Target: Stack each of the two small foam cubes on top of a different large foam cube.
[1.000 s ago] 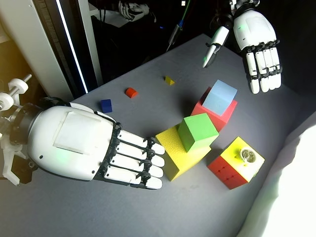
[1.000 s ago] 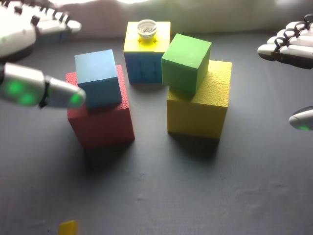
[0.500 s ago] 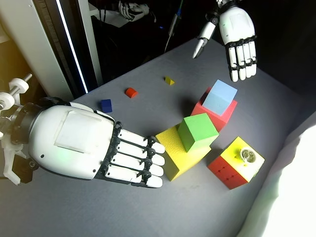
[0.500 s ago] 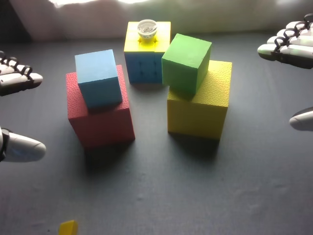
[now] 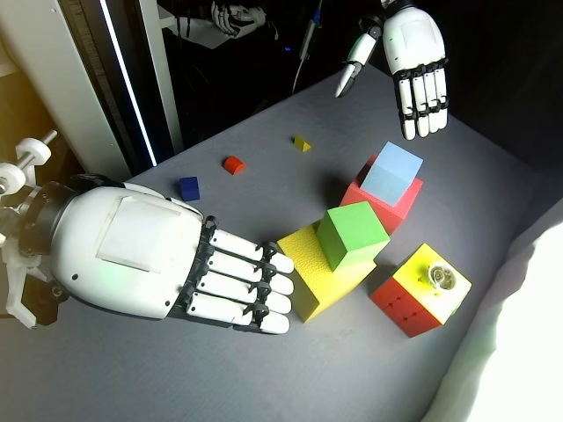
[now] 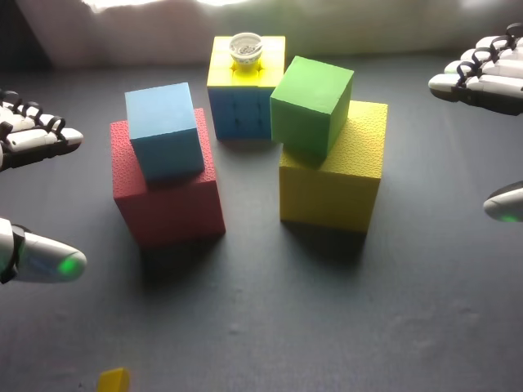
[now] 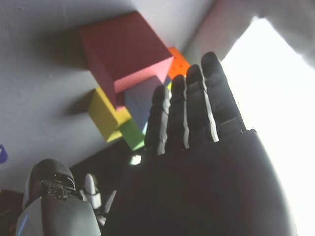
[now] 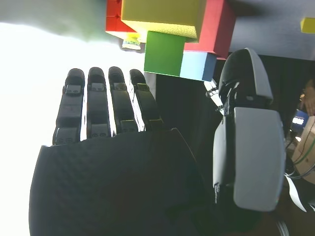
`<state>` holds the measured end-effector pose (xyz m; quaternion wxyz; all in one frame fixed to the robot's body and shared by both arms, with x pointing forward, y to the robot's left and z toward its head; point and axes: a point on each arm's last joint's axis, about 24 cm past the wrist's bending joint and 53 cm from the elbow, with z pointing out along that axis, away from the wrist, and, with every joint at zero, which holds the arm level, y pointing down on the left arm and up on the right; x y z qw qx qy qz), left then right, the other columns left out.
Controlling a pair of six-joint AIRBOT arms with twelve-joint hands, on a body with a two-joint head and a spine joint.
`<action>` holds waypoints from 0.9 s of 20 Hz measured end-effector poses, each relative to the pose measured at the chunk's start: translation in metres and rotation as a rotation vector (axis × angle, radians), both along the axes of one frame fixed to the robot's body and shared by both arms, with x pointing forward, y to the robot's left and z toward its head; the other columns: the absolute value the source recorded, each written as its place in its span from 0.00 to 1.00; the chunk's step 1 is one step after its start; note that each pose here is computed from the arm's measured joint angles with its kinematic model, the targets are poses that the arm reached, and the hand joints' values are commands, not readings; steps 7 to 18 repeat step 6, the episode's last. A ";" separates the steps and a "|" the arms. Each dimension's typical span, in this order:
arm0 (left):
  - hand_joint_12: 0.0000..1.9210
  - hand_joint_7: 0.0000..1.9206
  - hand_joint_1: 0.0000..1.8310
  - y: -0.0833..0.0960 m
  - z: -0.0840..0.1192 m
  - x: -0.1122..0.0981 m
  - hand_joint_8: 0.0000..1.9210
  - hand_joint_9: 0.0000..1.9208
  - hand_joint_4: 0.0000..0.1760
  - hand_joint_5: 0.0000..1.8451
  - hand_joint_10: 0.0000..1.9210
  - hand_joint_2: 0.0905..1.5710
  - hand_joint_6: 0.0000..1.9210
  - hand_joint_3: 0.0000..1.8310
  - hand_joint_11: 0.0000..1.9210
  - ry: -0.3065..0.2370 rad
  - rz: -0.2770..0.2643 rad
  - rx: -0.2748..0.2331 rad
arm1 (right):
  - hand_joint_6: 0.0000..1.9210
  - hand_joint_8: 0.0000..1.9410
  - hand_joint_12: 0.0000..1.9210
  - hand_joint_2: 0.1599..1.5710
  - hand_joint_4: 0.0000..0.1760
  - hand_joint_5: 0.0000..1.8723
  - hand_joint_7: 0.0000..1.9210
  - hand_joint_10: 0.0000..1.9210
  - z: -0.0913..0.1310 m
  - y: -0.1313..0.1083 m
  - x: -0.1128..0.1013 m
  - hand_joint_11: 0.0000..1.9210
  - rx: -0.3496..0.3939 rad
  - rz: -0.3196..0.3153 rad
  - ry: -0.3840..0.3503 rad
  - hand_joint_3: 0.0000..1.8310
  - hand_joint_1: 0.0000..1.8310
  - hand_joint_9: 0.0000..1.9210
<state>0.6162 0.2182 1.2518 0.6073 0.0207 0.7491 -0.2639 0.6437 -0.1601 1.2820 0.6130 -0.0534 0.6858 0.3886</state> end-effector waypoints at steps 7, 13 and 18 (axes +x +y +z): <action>0.02 0.05 0.00 -0.002 0.000 -0.001 0.00 0.05 0.00 0.05 0.00 0.55 0.00 0.00 0.07 0.003 -0.003 -0.008 | 0.00 0.00 0.00 0.63 0.00 0.00 0.00 0.00 0.000 0.000 0.000 0.00 0.000 0.000 0.000 0.00 0.17 0.00; 0.02 0.05 0.00 -0.002 0.000 -0.001 0.00 0.05 0.00 0.05 0.00 0.55 0.00 0.00 0.07 0.003 -0.003 -0.008 | 0.00 0.00 0.00 0.63 0.00 0.00 0.00 0.00 0.000 0.000 0.000 0.00 0.000 0.000 0.000 0.00 0.17 0.00; 0.02 0.05 0.00 -0.002 0.000 -0.001 0.00 0.05 0.00 0.05 0.00 0.55 0.00 0.00 0.07 0.003 -0.003 -0.008 | 0.00 0.00 0.00 0.63 0.00 0.00 0.00 0.00 0.000 0.000 0.000 0.00 0.000 0.000 0.000 0.00 0.17 0.00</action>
